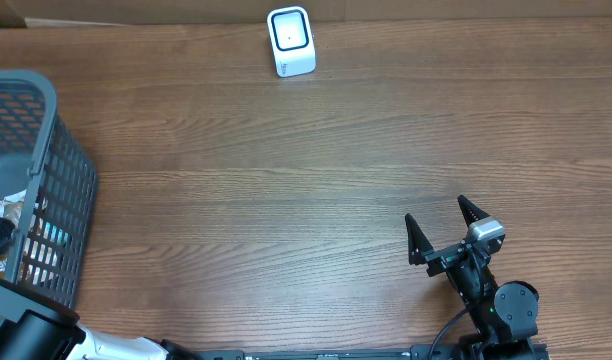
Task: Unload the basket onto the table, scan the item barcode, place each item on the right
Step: 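Reach down into the basket and grasp the clear snack bag with left gripper, then lift the clear snack bag out and carry it toward table centre, then lower the snack bag onto the table and open the left gripper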
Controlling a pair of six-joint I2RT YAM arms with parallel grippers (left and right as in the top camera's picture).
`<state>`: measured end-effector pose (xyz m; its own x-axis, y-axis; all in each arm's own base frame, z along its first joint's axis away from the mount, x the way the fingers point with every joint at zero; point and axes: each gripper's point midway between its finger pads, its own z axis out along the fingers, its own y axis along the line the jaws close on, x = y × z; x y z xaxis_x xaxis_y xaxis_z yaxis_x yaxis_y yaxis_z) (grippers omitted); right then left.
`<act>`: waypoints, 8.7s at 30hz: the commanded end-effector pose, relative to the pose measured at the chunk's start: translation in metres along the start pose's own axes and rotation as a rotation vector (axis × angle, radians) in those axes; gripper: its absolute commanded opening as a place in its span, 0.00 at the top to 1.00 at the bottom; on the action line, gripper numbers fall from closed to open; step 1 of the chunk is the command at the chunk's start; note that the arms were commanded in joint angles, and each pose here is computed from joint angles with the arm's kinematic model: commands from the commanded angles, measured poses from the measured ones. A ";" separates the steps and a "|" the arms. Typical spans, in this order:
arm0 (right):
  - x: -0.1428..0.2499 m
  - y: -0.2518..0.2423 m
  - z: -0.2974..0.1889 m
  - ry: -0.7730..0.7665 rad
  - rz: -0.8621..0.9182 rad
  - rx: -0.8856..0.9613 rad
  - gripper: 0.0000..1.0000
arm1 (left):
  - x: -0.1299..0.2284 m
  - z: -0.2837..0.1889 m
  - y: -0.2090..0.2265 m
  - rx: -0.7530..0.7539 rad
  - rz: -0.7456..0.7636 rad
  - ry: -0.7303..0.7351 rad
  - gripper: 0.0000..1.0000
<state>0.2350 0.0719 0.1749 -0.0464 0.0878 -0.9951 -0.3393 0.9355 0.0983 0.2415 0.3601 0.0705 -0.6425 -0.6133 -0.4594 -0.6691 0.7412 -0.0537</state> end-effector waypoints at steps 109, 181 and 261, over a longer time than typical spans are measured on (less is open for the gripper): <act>0.002 -0.001 0.000 -0.004 0.000 0.002 0.00 | 0.010 0.030 -0.021 -0.090 -0.200 0.045 0.96; 0.002 -0.001 0.000 -0.004 0.000 0.002 0.00 | 0.161 -0.234 -0.363 0.630 0.073 0.244 0.96; 0.002 -0.001 0.000 -0.004 0.000 0.002 0.00 | 0.258 -0.096 -0.492 0.546 0.782 0.186 0.33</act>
<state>0.2350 0.0719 0.1750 -0.0462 0.0882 -0.9950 -0.3393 0.9355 0.0987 0.3563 -0.2017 0.0527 -0.9489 0.0451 -0.3123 0.1526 0.9319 -0.3292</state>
